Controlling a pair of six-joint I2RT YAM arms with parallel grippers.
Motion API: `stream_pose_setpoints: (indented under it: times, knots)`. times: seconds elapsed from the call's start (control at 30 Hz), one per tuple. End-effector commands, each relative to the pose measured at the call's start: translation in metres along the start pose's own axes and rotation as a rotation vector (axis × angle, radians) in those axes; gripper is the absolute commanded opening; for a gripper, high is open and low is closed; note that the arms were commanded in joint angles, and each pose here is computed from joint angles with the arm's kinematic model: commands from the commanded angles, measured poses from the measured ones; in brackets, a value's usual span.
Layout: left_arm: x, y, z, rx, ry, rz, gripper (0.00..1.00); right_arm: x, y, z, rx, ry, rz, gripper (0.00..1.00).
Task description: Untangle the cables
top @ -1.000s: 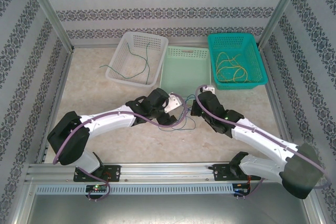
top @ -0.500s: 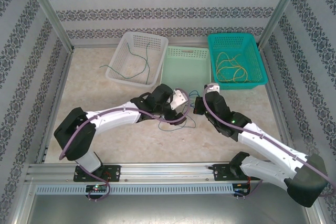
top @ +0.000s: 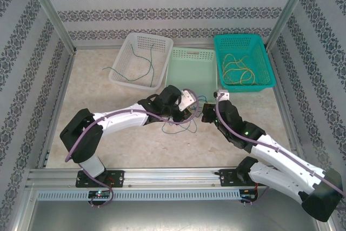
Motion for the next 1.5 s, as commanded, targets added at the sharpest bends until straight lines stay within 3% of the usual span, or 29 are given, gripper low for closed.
stream_pose_setpoints:
  times: [0.0, 0.33, 0.47, 0.53, 0.6, 0.67, 0.87, 1.17, 1.47]
  knots:
    - [0.004, 0.011, 0.014, -0.090, 0.040, -0.005, 0.14, 0.016, 0.008, -0.038, 0.181, 0.051, 0.040, 0.00]
    - [-0.001, 0.013, 0.016, -0.093, 0.083, -0.034, 0.01, 0.021, 0.006, -0.045, 0.210, 0.008, 0.065, 0.00]
    - [-0.004, 0.013, 0.016, -0.089, 0.096, -0.042, 0.00, 0.018, 0.003, -0.036, 0.186, 0.026, 0.083, 0.02]
    - [-0.004, 0.013, 0.015, -0.084, 0.097, -0.045, 0.00, 0.017, 0.003, -0.033, 0.172, 0.038, 0.086, 0.27]
    - [-0.004, 0.014, 0.016, -0.091, 0.097, -0.045, 0.00, 0.015, 0.005, -0.036, 0.180, 0.031, 0.071, 0.60]
    - [-0.004, 0.016, 0.018, -0.102, 0.106, -0.047, 0.00, 0.015, 0.009, -0.039, 0.171, 0.025, 0.053, 0.68]
    - [-0.017, 0.034, 0.034, -0.074, 0.226, -0.107, 0.00, 0.022, 0.021, -0.039, 0.114, 0.105, 0.083, 0.67]
    - [-0.031, 0.048, 0.029, -0.011, 0.232, -0.150, 0.00, 0.038, -0.007, -0.016, -0.057, 0.214, 0.111, 0.69]
    - [-0.033, 0.070, 0.042, -0.070, 0.278, -0.207, 0.00, 0.046, -0.047, -0.013, 0.062, 0.261, 0.254, 0.69]
Point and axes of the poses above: each hand's point on the last joint's axis, 136 mm out from that joint toward the fingers, its own y axis back along the fingers, its own z axis along the line the jaws close on, x = y × z, the point moved 4 cm from there along y, back along the fingers, and after that the axes turned 6 degrees about -y, right-handed, at the moved point
